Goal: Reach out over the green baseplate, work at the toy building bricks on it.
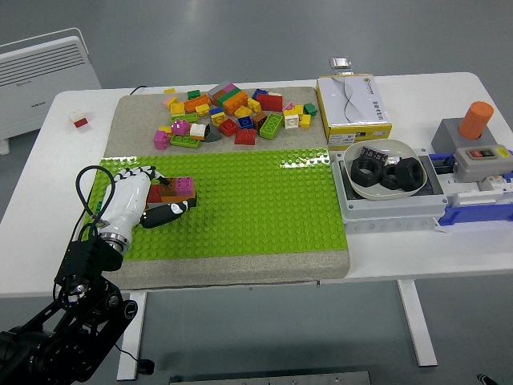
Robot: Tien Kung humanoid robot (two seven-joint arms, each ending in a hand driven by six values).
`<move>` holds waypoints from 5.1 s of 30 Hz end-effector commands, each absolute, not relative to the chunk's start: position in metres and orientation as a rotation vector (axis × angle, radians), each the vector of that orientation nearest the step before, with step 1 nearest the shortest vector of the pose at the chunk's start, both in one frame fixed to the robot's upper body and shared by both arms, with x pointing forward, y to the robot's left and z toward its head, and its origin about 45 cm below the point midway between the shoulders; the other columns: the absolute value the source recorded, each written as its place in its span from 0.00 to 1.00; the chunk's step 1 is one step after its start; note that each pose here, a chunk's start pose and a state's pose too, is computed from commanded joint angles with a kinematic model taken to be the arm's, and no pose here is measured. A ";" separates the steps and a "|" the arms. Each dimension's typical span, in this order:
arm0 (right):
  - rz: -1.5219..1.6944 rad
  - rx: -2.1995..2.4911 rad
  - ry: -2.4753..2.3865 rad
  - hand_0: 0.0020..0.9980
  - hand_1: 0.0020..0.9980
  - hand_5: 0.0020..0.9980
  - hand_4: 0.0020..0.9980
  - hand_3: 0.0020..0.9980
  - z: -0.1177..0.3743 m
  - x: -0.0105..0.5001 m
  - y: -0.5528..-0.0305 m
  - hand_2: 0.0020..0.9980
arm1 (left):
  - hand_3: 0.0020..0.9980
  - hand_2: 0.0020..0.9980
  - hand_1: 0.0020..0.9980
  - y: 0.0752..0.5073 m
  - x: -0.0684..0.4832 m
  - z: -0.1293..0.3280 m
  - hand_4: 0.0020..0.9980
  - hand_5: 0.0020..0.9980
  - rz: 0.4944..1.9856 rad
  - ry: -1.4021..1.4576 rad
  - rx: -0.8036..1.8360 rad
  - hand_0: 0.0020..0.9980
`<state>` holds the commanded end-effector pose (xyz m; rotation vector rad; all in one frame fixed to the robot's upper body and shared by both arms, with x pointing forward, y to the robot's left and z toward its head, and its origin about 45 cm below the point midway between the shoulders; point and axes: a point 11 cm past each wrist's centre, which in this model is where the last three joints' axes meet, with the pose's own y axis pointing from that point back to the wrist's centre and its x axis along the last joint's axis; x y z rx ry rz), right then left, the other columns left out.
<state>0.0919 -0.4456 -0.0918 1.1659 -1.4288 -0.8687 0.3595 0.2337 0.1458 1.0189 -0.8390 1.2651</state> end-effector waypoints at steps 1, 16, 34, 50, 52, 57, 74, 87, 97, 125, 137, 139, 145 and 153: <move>-0.869 1.166 -1.429 0.67 0.64 0.99 0.70 0.71 -0.092 0.092 -0.446 0.71 | 0.63 0.90 0.95 0.234 0.359 0.145 1.00 0.75 1.264 -0.837 1.021 1.00; -0.870 1.164 -1.428 0.67 0.64 0.98 0.70 0.71 -0.092 0.091 -0.446 0.71 | 0.62 0.89 0.94 0.232 0.358 0.149 1.00 0.72 1.284 -0.848 0.993 1.00; -0.880 1.174 -1.422 0.67 0.64 0.98 0.69 0.70 -0.095 0.085 -0.443 0.71 | 0.65 0.84 0.87 0.217 0.333 0.183 0.90 0.47 1.384 -0.887 0.800 0.94; -0.877 1.198 -1.430 0.67 0.64 0.97 0.69 0.70 -0.096 0.091 -0.438 0.70 | 0.67 0.74 0.78 0.216 0.321 0.161 0.84 0.38 1.278 -0.840 0.811 0.86; -0.875 1.199 -1.432 0.67 0.64 0.97 0.69 0.70 -0.095 0.092 -0.438 0.70 | 0.67 0.74 0.78 0.215 0.321 0.159 0.84 0.38 1.263 -0.836 0.828 0.86; -0.871 1.201 -1.435 0.67 0.64 0.97 0.69 0.70 -0.095 0.094 -0.438 0.70 | 0.66 0.75 0.79 0.215 0.320 0.157 0.84 0.37 1.251 -0.837 0.844 0.87; -0.873 1.200 -1.434 0.67 0.64 0.97 0.69 0.70 -0.095 0.093 -0.438 0.70 | 0.67 0.76 0.80 0.211 0.316 0.148 0.83 0.36 1.221 -0.829 0.861 0.88; -0.883 1.193 -1.427 0.68 0.64 0.97 0.69 0.70 -0.098 0.085 -0.436 0.70 | 0.68 0.76 0.81 0.207 0.311 0.142 0.83 0.36 1.196 -0.828 0.866 0.88; -0.880 1.190 -1.428 0.68 0.64 0.97 0.69 0.70 -0.097 0.084 -0.438 0.70 | 0.68 0.76 0.81 0.205 0.313 0.144 0.83 0.36 1.196 -0.833 0.861 0.88; -0.872 1.205 -1.436 0.68 0.64 0.97 0.70 0.70 -0.097 0.092 -0.433 0.70 | 0.67 0.83 0.88 0.285 0.348 0.194 0.78 0.19 1.299 -0.893 0.930 0.94; -0.860 1.206 -1.444 0.67 0.64 0.97 0.70 0.70 -0.094 0.097 -0.437 0.70 | 0.61 0.89 0.91 0.317 0.353 0.174 0.56 0.05 1.220 -0.774 1.146 0.97; -0.858 1.206 -1.445 0.67 0.64 0.97 0.70 0.70 -0.094 0.098 -0.438 0.70 | 0.61 0.89 0.91 0.317 0.353 0.173 0.56 0.05 1.212 -0.762 1.159 0.97; -0.856 1.207 -1.446 0.67 0.64 0.97 0.70 0.70 -0.093 0.099 -0.438 0.70 | 0.61 0.90 0.92 0.318 0.357 0.168 0.52 0.03 1.197 -0.755 1.176 0.97; -0.854 1.206 -1.447 0.67 0.64 0.97 0.70 0.70 -0.093 0.100 -0.439 0.70 | 0.63 0.90 0.92 0.319 0.360 0.164 0.48 0.00 1.168 -0.755 1.202 0.98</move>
